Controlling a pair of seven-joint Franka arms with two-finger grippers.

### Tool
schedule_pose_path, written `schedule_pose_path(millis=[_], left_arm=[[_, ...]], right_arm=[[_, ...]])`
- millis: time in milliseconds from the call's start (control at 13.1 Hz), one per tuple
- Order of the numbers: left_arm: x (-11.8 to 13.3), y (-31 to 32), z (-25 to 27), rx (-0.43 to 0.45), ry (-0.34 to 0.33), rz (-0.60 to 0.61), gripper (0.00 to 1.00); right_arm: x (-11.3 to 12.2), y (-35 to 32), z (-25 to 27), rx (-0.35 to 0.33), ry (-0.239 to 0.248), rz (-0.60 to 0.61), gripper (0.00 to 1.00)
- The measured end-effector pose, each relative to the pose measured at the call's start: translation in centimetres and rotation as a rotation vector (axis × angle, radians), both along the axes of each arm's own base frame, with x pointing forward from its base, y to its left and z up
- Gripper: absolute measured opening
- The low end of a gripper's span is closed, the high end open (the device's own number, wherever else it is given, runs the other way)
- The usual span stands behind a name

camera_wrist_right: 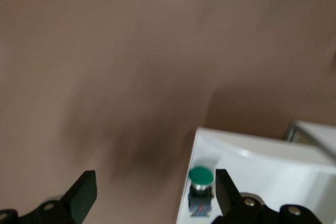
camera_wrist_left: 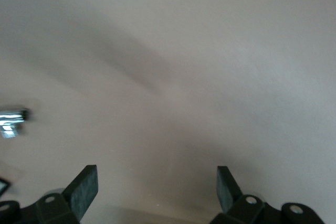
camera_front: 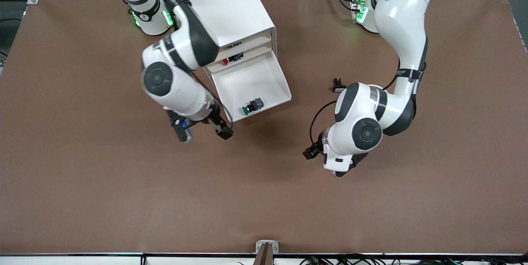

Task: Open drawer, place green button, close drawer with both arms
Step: 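Release the button and raise the right gripper out of the drawer, then push the drawer shut with the left gripper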

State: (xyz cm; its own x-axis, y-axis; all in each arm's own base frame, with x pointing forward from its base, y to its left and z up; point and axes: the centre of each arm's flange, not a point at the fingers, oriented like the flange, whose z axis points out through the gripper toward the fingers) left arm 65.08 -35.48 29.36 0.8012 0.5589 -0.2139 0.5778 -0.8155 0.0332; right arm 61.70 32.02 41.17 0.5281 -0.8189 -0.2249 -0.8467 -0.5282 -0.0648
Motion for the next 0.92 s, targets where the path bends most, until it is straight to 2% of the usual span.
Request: schedule_pose_path(millis=[306,459,612,766,919], left_arm=[[-4.0,-7.0,-3.5,0.019,-0.018,-0.112,1.00],[-5.4,-8.8,-4.7,0.031,-0.011,-0.146,1.00],[-6.7,-10.4,-5.5,0.036,-0.005,-0.173,1.00],[-8.9,-13.0,-6.2,0.040,-0.002,-0.198,1.00],[-11.5,-15.9,-6.3,0.046,0.001,-0.211,1.00]], right_arm=[[3.0,-10.0,2.5,0.014,0.004,0.182,1.00],[4.1,-16.6,3.7,0.034,-0.014,0.279,1.00],[4.3,-22.4,4.7,0.056,-0.023,0.375,1.00],[4.0,-26.4,6.2,0.068,-0.056,0.493,1.00],[3.2,-28.9,8.1,0.022,-0.071,0.609,1.00]])
